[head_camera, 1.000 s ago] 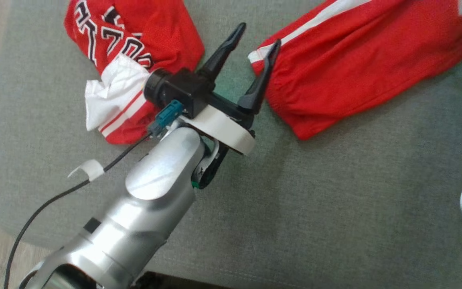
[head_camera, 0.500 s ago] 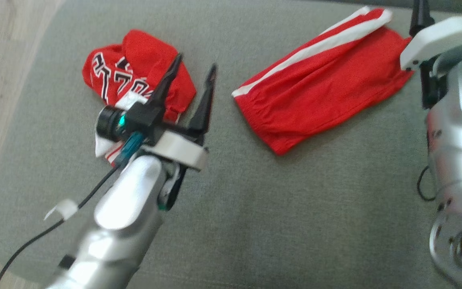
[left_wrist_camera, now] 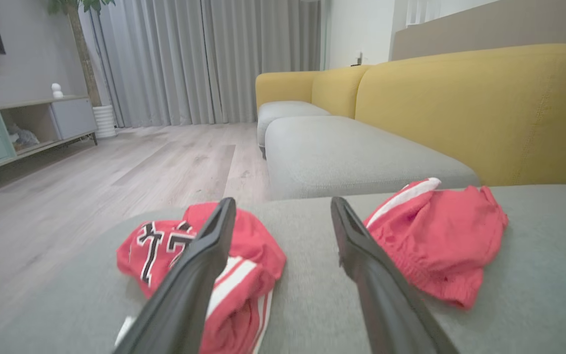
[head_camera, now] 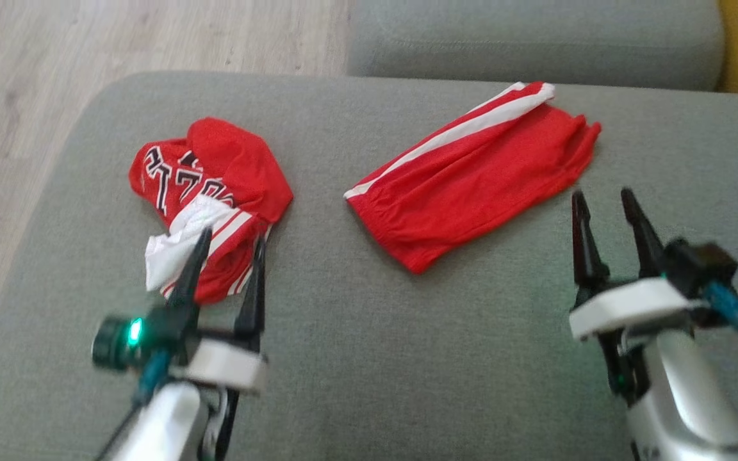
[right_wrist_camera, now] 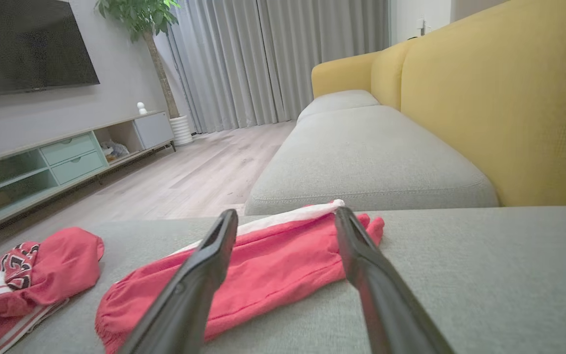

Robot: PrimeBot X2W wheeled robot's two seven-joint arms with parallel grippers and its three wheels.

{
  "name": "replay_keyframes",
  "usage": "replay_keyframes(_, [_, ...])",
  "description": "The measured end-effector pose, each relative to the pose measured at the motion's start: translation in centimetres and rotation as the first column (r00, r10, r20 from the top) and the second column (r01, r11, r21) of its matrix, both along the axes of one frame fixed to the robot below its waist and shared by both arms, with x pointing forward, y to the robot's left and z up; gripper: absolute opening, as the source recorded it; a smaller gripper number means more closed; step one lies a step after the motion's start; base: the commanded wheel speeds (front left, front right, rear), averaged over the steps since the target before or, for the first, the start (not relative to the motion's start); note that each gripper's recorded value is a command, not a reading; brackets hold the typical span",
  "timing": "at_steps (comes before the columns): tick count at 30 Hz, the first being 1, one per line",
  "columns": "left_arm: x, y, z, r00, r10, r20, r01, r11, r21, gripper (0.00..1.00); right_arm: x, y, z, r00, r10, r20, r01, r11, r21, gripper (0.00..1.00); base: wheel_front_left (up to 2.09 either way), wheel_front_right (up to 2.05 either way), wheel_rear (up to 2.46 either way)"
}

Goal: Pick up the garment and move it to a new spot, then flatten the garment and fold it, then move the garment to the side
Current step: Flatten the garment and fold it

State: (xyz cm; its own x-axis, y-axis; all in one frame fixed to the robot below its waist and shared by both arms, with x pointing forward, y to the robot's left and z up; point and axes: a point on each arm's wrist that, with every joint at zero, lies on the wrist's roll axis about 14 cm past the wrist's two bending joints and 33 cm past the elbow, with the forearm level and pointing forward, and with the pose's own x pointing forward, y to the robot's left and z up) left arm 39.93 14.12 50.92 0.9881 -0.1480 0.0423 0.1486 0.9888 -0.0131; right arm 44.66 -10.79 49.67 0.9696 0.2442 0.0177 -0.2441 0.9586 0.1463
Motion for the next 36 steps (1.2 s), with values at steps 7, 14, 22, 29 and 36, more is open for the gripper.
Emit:
replay_keyframes(7, [-3.8, 0.5, -3.1, 0.994, 0.07, -0.079, -0.073, 0.997, -0.036, 1.0, -3.8, -1.9, -1.3, 0.999, -0.045, -0.026, 0.045, 0.999, 0.026, 1.0, 0.0, 0.0, 0.0])
replay_keyframes(14, [-3.1, 0.8, -3.5, 0.995, 0.054, -0.086, -0.057, 0.998, -0.032, 1.0, -2.3, -1.2, -2.0, 0.997, -0.02, -0.068, 0.018, 0.999, -0.026, 1.0, 0.0, 0.0, 0.0])
replay_keyframes(22, [0.3, 0.7, -4.1, 0.994, 0.042, -0.096, -0.049, 0.997, -0.067, 1.0, 7.1, -2.3, -2.4, 0.979, -0.076, -0.188, 0.037, 0.978, -0.205, 1.0, 0.0, 0.0, 0.0])
replay_keyframes(29, [1.7, 1.9, -5.3, 0.99, 0.065, -0.125, -0.075, 0.994, -0.08, 1.0, 13.5, -3.3, -4.1, 0.942, -0.15, -0.301, 0.07, 0.963, -0.26, 1.0, 0.0, 0.0, 0.0])
replay_keyframes(36, [2.2, 3.6, -6.1, 0.985, 0.099, -0.143, -0.109, 0.992, -0.07, 1.0, 16.7, -4.2, -9.0, 0.859, -0.211, -0.467, 0.075, 0.954, -0.292, 1.0, 0.0, 0.0, 0.0])
